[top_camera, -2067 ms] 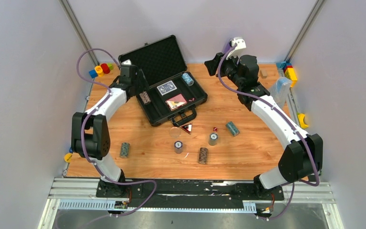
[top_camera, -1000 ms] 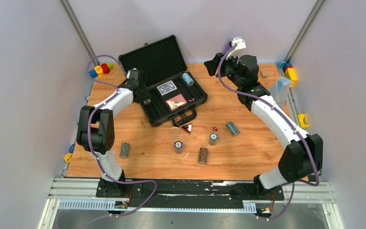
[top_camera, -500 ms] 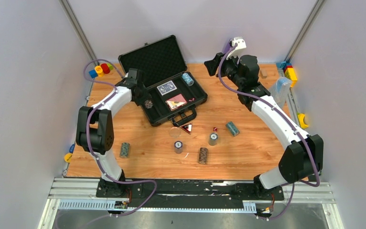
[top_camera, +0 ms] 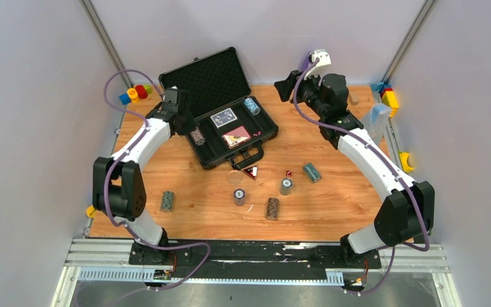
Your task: Pack up texas hold em set
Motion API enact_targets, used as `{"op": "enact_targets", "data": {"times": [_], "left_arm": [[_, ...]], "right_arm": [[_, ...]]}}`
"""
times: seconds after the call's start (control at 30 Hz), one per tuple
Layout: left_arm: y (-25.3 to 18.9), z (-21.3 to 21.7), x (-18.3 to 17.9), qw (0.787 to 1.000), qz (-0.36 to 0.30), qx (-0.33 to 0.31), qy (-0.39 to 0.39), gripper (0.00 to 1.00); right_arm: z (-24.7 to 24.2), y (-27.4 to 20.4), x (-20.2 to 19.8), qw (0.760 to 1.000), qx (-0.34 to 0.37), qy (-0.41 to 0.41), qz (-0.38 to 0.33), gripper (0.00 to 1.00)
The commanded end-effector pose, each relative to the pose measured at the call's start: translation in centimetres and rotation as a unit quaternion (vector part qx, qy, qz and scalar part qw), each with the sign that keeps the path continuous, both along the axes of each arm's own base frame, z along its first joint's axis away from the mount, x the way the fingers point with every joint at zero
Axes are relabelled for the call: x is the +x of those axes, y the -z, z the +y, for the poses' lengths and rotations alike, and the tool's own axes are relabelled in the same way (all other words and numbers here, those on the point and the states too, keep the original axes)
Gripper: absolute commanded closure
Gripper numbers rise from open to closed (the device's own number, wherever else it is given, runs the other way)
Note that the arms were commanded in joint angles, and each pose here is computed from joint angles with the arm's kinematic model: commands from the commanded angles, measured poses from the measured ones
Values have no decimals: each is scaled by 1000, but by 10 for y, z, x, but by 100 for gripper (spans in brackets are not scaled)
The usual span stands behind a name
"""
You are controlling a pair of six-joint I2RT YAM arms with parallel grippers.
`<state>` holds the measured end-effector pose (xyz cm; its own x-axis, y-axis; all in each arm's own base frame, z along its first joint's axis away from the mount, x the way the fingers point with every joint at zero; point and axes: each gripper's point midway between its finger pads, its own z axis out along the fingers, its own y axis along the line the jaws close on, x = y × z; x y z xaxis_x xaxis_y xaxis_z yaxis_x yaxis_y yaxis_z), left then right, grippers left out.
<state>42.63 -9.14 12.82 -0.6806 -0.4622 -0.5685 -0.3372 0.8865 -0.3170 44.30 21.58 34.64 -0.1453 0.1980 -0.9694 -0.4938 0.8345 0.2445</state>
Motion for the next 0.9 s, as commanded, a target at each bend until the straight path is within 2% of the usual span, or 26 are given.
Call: {"op": "enact_targets", "data": {"times": [0.0, 0.17, 0.43, 0.67, 0.87], "left_arm": [[-12, -11, -28, 999, 0, -8, 35, 99], [5, -33, -49, 997, 16, -32, 65, 100], [32, -48, -41, 995, 35, -44, 78, 100], [45, -29, -24, 997, 48, 17, 50, 100], [42, -7, 0, 997, 23, 75, 12, 100]], "right_arm": [[-2, -22, -8, 1000, 10, -2, -26, 45], [1, -20, -6, 1000, 13, -7, -22, 45], [2, -19, -5, 1000, 13, -8, -20, 45], [0, -17, -2, 1000, 9, 0, -21, 45], [-1, -15, -2, 1000, 7, 1, -20, 45]]}}
